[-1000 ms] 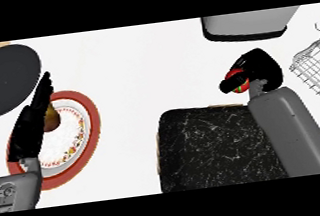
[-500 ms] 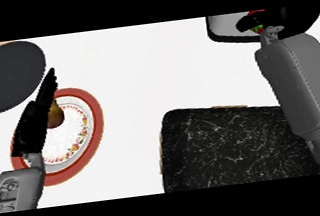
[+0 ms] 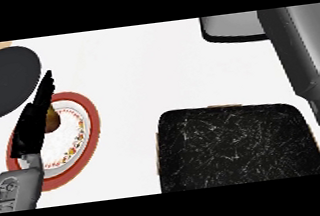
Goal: Pick the tomato from the tray and place it in the tiered basket
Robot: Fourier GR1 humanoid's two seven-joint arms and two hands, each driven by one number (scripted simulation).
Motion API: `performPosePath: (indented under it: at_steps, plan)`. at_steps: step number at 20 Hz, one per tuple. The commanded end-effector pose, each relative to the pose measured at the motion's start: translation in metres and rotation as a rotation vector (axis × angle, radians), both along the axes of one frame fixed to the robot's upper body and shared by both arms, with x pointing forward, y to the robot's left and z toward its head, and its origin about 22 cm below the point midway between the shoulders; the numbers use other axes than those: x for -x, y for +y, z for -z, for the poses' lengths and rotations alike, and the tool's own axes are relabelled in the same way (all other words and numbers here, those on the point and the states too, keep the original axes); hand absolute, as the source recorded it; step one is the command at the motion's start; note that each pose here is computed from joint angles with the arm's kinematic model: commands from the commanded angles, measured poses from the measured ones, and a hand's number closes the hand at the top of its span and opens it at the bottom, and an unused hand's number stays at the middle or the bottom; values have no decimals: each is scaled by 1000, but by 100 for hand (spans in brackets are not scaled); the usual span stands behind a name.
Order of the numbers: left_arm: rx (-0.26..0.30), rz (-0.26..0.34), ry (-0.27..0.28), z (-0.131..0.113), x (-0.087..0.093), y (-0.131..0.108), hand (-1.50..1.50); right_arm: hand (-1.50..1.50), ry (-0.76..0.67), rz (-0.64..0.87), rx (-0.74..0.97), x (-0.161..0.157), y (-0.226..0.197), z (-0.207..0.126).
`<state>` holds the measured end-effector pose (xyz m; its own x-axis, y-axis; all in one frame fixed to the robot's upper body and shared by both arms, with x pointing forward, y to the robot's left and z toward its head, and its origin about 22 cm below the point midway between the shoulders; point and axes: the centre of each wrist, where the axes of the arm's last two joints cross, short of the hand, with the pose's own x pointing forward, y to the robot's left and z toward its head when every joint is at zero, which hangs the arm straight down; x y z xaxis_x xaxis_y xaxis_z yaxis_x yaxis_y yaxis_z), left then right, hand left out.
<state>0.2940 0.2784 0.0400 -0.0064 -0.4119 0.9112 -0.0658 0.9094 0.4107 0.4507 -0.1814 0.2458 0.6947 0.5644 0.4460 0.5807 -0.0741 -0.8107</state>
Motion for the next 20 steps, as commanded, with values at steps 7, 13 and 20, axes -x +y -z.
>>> performPosePath:
  at_steps: [7, 13, 20]
  plan:
    - [5, -31, -8, -2, 3, 5, 0, 150, -18, 112, -109, -20, -17, -29]
    - [-13, -44, -11, -5, 7, 29, 0, 150, 126, 189, 6, -21, -82, -16]
    - [8, -58, 10, 5, 12, 12, 0, 150, 299, 375, 121, -20, -107, -14]
